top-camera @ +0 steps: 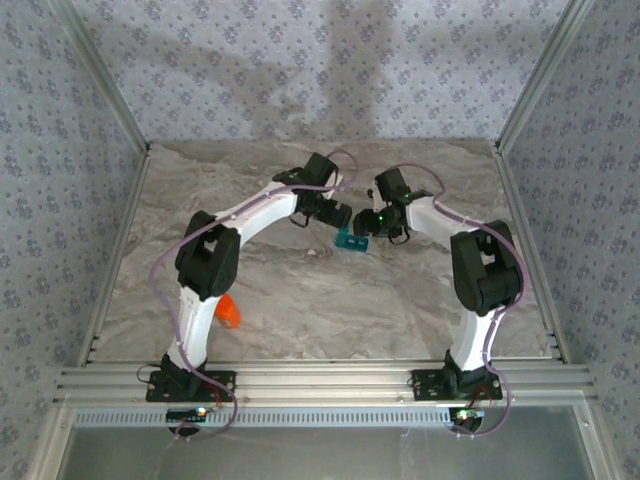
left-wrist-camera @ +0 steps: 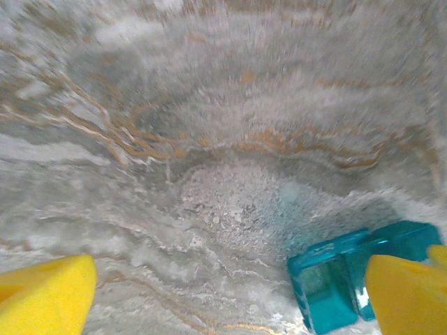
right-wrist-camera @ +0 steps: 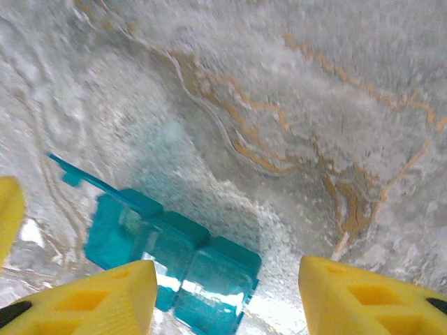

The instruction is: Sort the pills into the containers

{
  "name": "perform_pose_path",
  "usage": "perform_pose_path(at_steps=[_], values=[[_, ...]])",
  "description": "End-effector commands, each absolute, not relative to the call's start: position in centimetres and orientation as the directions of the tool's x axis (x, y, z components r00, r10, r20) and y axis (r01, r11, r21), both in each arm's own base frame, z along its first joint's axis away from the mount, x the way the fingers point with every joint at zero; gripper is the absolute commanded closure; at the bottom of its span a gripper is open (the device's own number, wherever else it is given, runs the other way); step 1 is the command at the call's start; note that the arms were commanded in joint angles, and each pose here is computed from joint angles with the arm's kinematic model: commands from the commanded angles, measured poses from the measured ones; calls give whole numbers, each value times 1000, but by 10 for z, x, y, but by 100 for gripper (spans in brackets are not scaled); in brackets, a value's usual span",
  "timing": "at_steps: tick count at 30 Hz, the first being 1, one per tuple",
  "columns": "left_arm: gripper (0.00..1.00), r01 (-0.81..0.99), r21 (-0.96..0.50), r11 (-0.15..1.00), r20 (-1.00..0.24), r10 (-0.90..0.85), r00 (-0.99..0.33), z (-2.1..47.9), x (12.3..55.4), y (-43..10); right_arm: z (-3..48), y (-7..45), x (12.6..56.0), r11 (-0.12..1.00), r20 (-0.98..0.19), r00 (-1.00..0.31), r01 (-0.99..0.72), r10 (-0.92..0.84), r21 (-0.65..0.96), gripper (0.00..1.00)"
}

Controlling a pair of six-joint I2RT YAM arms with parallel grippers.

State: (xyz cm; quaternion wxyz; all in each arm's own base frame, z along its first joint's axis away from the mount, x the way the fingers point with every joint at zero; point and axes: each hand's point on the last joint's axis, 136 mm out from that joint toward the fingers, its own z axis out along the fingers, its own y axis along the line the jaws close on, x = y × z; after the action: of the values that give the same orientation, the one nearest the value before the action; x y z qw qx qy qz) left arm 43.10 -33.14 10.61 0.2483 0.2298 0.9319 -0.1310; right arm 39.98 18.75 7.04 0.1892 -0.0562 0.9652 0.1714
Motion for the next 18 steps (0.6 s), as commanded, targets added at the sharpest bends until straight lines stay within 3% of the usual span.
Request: perform_pose_path(at_steps=[1, 7, 18], values=[[2, 463, -187, 866, -605, 270, -749, 165, 433, -322, 104, 182, 406, 939, -441, -896, -193, -50, 286, 42], [2, 379, -223, 898, -640, 159, -752, 192, 431, -280, 132, 212, 392, 911, -499, -860, -285, -106, 298, 40], [2, 90, -263, 961, -635, -103, -765, 198, 429, -141, 165, 326, 337, 802, -593, -744, -539, -309, 258, 28]])
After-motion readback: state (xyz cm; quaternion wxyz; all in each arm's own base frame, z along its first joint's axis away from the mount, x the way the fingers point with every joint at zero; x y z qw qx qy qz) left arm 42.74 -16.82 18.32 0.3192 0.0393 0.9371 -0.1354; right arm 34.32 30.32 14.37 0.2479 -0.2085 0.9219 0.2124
